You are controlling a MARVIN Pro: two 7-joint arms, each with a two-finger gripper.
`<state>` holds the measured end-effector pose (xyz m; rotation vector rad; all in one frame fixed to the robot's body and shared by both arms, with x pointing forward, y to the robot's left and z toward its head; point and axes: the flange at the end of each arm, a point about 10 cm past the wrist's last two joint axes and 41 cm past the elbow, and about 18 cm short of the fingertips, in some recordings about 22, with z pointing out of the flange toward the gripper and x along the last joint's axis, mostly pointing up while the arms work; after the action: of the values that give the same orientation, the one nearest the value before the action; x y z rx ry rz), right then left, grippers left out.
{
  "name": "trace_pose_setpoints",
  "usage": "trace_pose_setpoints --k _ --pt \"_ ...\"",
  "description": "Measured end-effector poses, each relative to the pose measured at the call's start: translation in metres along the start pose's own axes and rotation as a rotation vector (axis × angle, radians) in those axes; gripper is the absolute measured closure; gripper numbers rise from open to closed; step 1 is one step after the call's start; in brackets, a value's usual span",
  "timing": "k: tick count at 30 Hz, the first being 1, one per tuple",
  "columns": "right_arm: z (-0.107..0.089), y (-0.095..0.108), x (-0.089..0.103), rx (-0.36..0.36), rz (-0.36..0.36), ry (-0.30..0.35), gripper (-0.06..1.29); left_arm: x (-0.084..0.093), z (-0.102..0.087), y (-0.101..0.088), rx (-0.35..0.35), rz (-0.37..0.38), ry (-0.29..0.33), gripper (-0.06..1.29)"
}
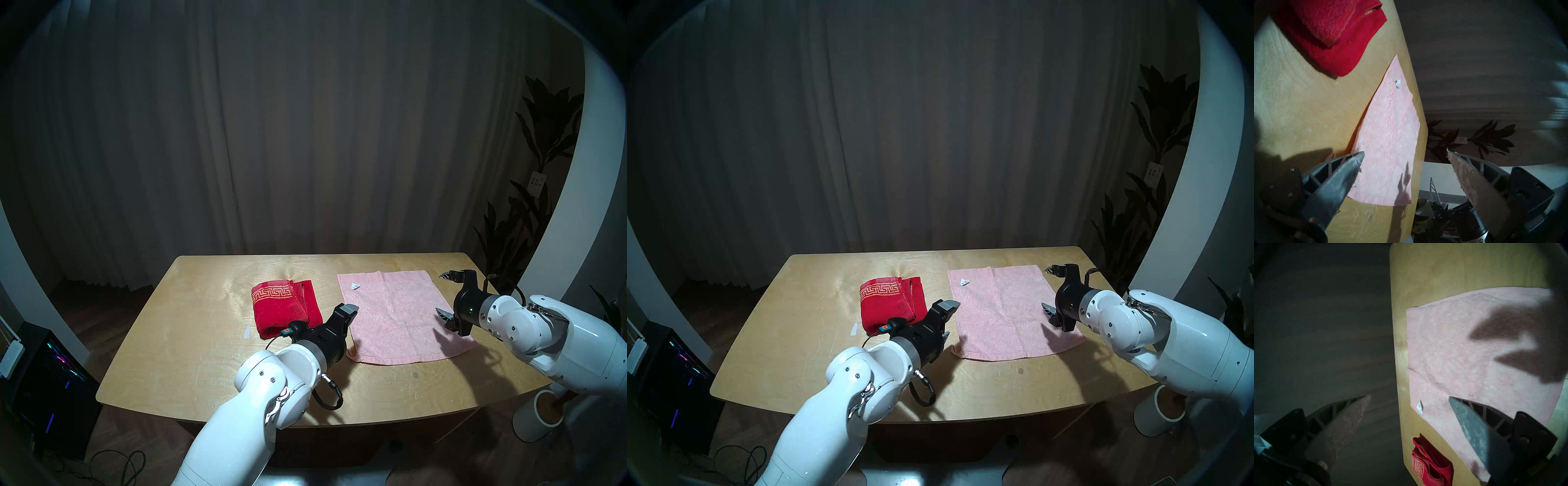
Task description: Fold each towel twice and stack them on table
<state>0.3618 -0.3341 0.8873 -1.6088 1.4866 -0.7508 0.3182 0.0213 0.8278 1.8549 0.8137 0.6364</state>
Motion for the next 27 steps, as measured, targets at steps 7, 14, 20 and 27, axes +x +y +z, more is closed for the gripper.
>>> trace_pose_setpoints --k 7,14,20,27 --pt "-0.001 0.005 0.007 0.023 -0.006 -0.016 0.03 -0.013 0.011 0.013 0.089 -0.002 0.019 0.00" --pt "-0.003 0.009 0.014 0.052 -0.008 -0.046 0.03 -0.017 0.015 0.022 0.159 -0.049 0.071 0.00" --pt "-0.004 0.015 0.025 0.068 0.005 -0.079 0.03 -0.027 0.015 0.028 0.210 -0.130 0.086 0.00" --pt "-0.005 0.026 0.031 0.057 0.022 -0.139 0.03 -0.043 0.008 0.034 0.209 -0.138 0.038 0.00"
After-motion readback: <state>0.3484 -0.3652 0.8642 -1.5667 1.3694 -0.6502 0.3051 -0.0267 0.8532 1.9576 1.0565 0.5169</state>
